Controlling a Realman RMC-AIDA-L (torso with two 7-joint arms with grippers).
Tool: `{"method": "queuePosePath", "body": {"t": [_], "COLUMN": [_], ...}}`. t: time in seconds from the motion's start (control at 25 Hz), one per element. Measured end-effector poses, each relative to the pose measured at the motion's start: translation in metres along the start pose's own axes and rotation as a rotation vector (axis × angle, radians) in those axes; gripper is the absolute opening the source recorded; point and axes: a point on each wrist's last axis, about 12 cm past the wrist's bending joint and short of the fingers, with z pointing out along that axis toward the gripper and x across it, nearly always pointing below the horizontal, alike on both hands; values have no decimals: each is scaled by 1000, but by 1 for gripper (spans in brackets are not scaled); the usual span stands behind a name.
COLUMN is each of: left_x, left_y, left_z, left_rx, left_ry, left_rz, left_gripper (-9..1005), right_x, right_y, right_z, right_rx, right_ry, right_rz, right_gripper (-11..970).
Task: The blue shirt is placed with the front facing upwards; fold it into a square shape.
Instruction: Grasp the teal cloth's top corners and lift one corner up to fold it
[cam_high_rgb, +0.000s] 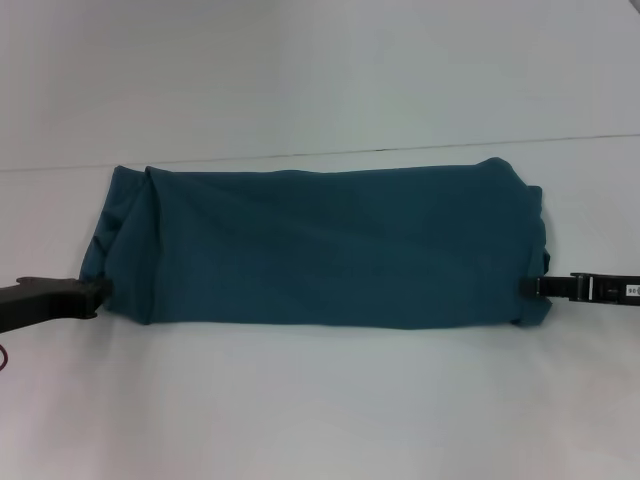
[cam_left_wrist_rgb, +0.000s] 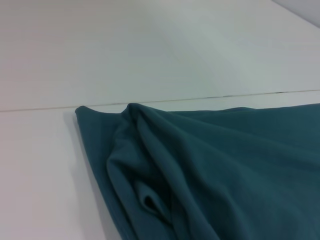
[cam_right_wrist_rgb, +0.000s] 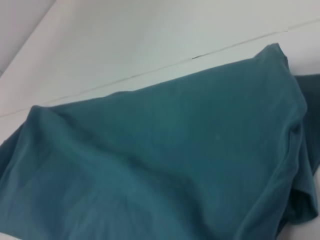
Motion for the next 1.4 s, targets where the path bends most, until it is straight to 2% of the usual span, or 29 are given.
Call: {"method": "queuePosePath", "body": {"t": [0.4,0.72,1.08,1.4], "left_x": [0,-1,0,3], "left_y": [0,0,0,0], "left_z": [0,0,-1,-6], "left_rx": [0,-1,-2,19], "left_ry": [-1,-1,-1,6], "left_rz": [2,3,3,-3], "left_gripper": [0,0,1,1], "right_x": [2,2,4,4], "right_y": [0,6,8,0], "right_z": [2,9,13,5], "right_rx": [7,-11,-2,17], "right_ry": [22,28,27,14], "right_rz": [1,-19,-27,-16], "right_gripper": [426,393,197,54]}}
